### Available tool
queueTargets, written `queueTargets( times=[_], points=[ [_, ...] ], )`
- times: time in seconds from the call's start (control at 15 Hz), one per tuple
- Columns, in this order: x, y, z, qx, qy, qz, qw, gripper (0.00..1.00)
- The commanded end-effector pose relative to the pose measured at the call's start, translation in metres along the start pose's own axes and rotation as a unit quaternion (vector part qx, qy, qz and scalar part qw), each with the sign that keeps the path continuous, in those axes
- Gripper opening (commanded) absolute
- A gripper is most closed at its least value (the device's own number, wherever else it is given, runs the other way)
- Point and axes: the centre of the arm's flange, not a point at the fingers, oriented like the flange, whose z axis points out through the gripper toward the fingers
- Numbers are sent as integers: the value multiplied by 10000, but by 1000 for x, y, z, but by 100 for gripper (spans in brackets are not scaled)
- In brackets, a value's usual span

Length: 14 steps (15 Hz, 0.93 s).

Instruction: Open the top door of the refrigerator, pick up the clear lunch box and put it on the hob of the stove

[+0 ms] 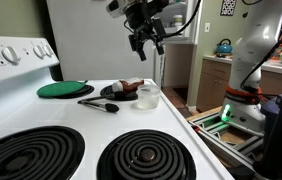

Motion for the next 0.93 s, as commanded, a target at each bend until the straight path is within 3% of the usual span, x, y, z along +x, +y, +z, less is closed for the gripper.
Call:
queueTargets(
  times=[0.0, 0.87],
  points=[
    [-29, -18, -21, 46, -211, -10, 9998, 100],
    [-49, -33, -64, 82, -549, 186, 9983, 100]
  ],
)
